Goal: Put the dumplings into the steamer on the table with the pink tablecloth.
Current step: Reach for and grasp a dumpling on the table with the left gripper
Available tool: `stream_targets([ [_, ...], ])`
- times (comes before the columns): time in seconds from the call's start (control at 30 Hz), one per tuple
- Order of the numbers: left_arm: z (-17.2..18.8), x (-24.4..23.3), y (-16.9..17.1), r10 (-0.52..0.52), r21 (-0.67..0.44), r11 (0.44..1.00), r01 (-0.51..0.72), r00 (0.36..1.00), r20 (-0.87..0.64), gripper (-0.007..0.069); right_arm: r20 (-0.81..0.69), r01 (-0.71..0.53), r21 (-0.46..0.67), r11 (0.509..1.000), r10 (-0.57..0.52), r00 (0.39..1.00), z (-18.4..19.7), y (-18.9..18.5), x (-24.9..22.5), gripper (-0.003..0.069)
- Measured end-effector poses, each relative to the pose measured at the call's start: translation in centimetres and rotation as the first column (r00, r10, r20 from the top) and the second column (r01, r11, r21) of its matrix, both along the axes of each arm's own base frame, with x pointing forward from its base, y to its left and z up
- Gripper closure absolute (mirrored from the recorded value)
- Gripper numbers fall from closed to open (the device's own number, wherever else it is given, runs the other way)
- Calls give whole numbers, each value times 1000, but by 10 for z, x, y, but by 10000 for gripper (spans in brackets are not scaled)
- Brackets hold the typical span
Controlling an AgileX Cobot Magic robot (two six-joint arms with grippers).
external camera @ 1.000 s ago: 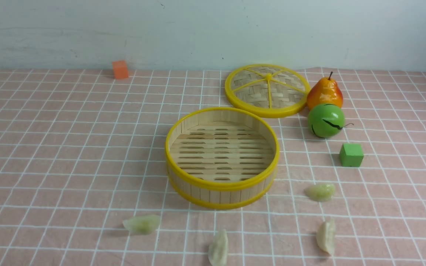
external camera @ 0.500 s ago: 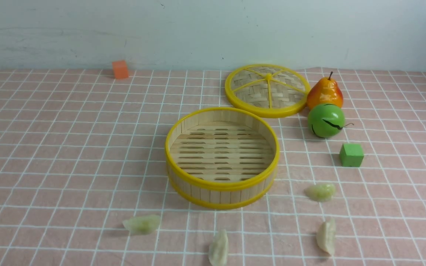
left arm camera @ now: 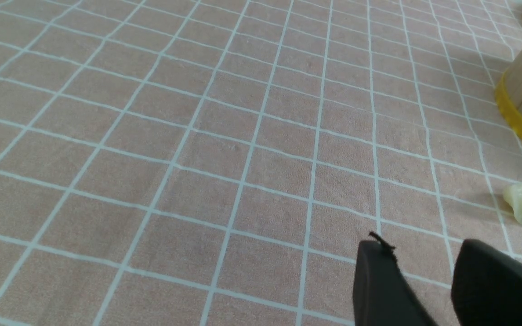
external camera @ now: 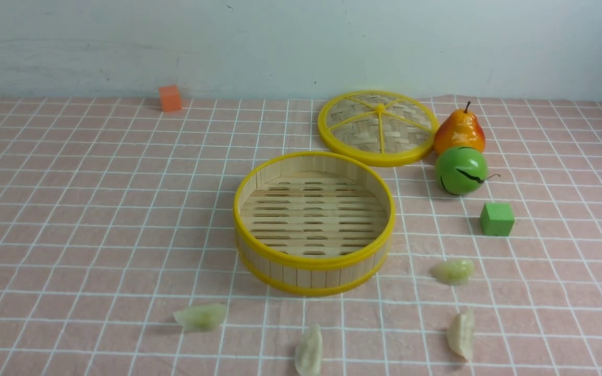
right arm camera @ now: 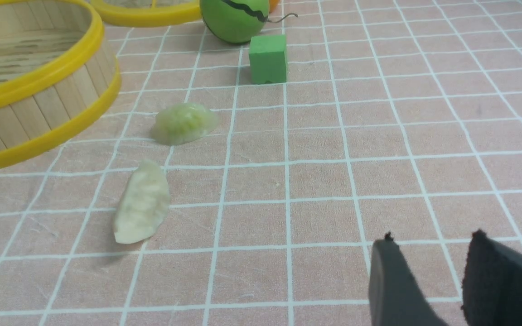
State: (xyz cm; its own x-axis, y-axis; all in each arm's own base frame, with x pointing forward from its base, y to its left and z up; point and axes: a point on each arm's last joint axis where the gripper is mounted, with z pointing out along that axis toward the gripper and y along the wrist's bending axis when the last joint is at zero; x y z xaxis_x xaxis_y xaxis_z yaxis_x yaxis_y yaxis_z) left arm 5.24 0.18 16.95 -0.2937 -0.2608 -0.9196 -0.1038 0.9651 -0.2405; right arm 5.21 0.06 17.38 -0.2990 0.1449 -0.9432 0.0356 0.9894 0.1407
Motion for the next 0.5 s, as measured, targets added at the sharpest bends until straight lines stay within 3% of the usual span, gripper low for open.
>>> stream_targets([
  [0.5, 4, 1, 0, -1, -7, 1000, 1, 999, 46, 388, 0, -2, 21, 1000, 2, 1000, 0, 1, 0, 420],
])
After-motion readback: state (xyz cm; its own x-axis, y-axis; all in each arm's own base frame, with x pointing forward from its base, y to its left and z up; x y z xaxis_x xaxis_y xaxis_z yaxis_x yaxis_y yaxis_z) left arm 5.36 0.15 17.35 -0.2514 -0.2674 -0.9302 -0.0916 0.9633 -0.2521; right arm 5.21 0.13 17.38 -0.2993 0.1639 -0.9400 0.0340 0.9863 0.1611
